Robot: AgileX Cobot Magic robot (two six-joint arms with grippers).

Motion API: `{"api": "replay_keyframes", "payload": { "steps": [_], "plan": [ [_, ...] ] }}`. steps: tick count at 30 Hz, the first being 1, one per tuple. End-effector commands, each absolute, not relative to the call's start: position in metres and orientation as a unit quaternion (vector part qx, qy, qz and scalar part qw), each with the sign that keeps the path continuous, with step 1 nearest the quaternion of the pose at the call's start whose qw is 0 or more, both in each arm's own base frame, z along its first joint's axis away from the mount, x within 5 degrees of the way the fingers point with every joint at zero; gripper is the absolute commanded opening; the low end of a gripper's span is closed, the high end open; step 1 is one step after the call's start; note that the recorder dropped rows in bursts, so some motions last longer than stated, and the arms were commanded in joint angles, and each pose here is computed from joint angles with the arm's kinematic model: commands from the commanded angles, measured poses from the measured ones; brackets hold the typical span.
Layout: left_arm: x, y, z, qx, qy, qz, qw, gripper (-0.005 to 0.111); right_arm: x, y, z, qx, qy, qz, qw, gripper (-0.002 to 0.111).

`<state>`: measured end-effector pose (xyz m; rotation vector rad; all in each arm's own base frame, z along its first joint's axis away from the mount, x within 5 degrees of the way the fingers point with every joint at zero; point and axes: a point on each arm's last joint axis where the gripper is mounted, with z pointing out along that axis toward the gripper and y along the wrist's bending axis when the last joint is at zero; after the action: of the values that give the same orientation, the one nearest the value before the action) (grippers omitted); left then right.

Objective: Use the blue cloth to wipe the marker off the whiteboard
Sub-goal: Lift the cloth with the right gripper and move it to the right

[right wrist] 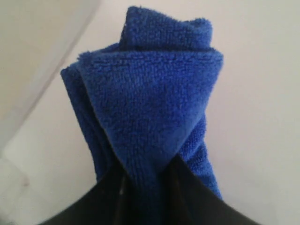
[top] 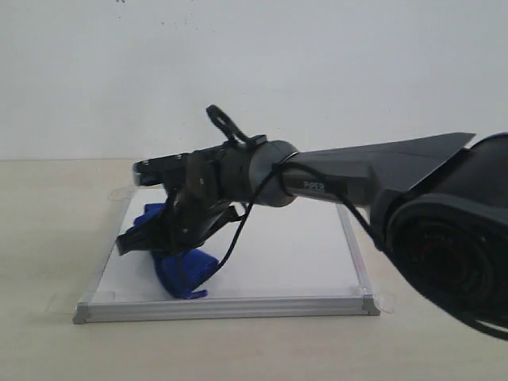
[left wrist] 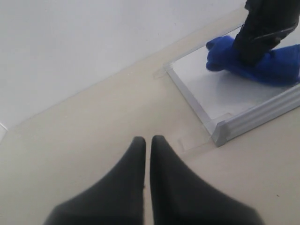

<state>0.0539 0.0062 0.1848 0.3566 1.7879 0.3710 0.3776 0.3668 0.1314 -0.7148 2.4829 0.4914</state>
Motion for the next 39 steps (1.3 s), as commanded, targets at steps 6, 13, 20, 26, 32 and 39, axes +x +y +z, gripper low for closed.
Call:
{"api": "replay_keyframes", "payload": {
  "steps": [6, 13, 20, 26, 32, 39],
  "plan": [
    [0.054, 0.006, 0.184, 0.154, 0.770, 0.162, 0.598, 0.004, 0.372, 0.362, 0.124, -0.326, 0.908, 0.135, 0.224, 0.000],
    [0.054, 0.006, 0.184, 0.154, 0.770, 0.162, 0.598, 0.004, 0.416, 0.278, 0.116, -0.268, 0.950, 0.017, 0.157, 0.000],
    [0.054, 0.006, 0.184, 0.154, 0.770, 0.162, 0.598, 0.004, 0.434, 0.231, 0.114, -0.212, 0.971, -0.002, 0.109, 0.000],
    [0.054, 0.006, 0.184, 0.154, 0.770, 0.162, 0.598, 0.004, 0.428, 0.230, 0.118, -0.224, 0.971, -0.002, 0.083, 0.000],
    [0.054, 0.006, 0.184, 0.154, 0.770, 0.162, 0.598, 0.004, 0.427, 0.230, 0.170, -0.222, 0.965, 0.014, 0.139, 0.000],
    [0.054, 0.006, 0.184, 0.154, 0.770, 0.162, 0.598, 0.004, 0.409, 0.208, 0.266, -0.236, 0.948, -0.020, 0.215, 0.000]
  ]
}}
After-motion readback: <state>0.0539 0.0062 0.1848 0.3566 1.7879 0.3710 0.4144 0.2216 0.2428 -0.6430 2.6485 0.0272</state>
